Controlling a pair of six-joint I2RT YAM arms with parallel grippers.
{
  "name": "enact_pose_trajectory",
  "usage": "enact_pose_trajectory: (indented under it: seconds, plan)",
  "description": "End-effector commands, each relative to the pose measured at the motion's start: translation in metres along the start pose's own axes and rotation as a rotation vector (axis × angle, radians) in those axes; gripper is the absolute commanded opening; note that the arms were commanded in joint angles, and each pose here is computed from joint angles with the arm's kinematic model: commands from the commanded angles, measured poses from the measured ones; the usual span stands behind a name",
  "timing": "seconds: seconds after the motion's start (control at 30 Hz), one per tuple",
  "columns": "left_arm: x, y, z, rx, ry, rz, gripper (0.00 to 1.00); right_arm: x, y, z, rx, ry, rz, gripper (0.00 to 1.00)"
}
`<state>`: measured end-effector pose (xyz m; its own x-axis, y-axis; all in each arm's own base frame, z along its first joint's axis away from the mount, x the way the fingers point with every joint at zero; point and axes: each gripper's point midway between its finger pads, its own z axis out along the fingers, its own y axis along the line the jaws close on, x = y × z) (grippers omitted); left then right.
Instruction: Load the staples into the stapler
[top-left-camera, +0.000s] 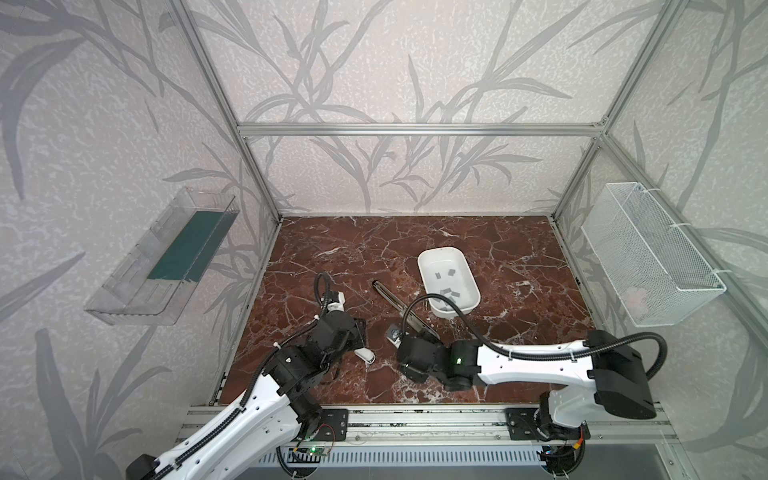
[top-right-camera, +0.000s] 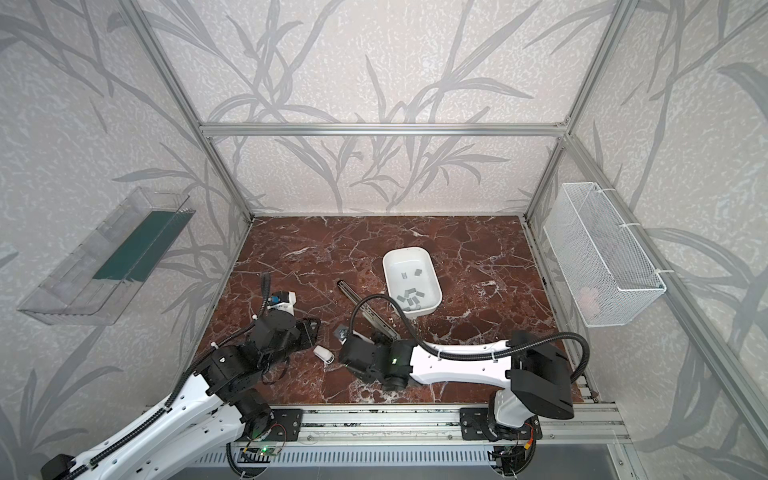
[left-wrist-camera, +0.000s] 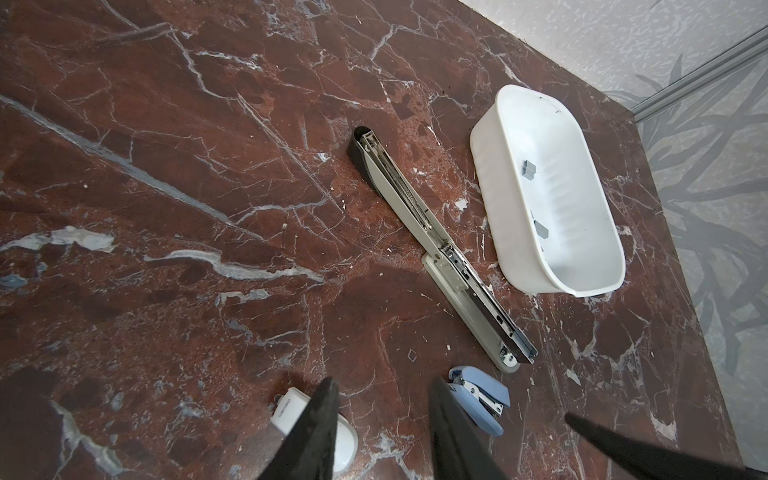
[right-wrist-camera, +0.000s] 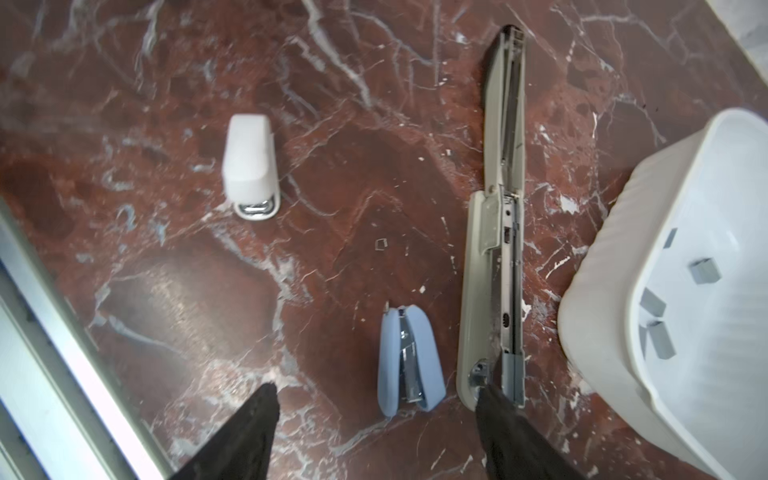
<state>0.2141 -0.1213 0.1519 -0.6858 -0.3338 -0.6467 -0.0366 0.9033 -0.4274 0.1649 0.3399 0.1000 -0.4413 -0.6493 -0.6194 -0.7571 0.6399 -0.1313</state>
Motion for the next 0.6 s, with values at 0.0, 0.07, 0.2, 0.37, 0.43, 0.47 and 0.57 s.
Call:
enact_pose_trajectory:
  seconds: [0.0, 0.07, 0.2, 0.37, 0.43, 0.47, 0.57]
  plan:
    - [0.003, 0.004, -0.001, -0.014, 0.014, 0.018, 0.39, 0.022, 0.015, 0.002, -0.187, 0.015, 0.103, 0.78]
    - [0.004, 0.004, 0.001, -0.012, 0.017, 0.017, 0.39, 0.034, 0.011, 0.006, -0.223, 0.004, 0.153, 0.83]
    - [0.008, 0.003, 0.005, -0.002, 0.028, 0.011, 0.39, 0.047, 0.008, 0.011, -0.241, -0.010, 0.170, 0.89]
    - [0.009, 0.002, 0.006, 0.005, 0.030, 0.005, 0.38, 0.050, 0.001, 0.027, -0.224, -0.010, 0.163, 0.91]
    - [0.008, 0.002, 0.005, 0.010, 0.024, 0.000, 0.38, 0.051, -0.001, 0.036, -0.217, -0.018, 0.151, 0.92]
    - [0.008, 0.002, 0.005, 0.010, 0.026, 0.001, 0.38, 0.051, -0.002, 0.040, -0.211, -0.021, 0.142, 0.92]
    - [0.008, 0.003, 0.004, 0.008, 0.024, 0.005, 0.38, 0.051, -0.001, 0.050, -0.198, -0.009, 0.121, 0.91]
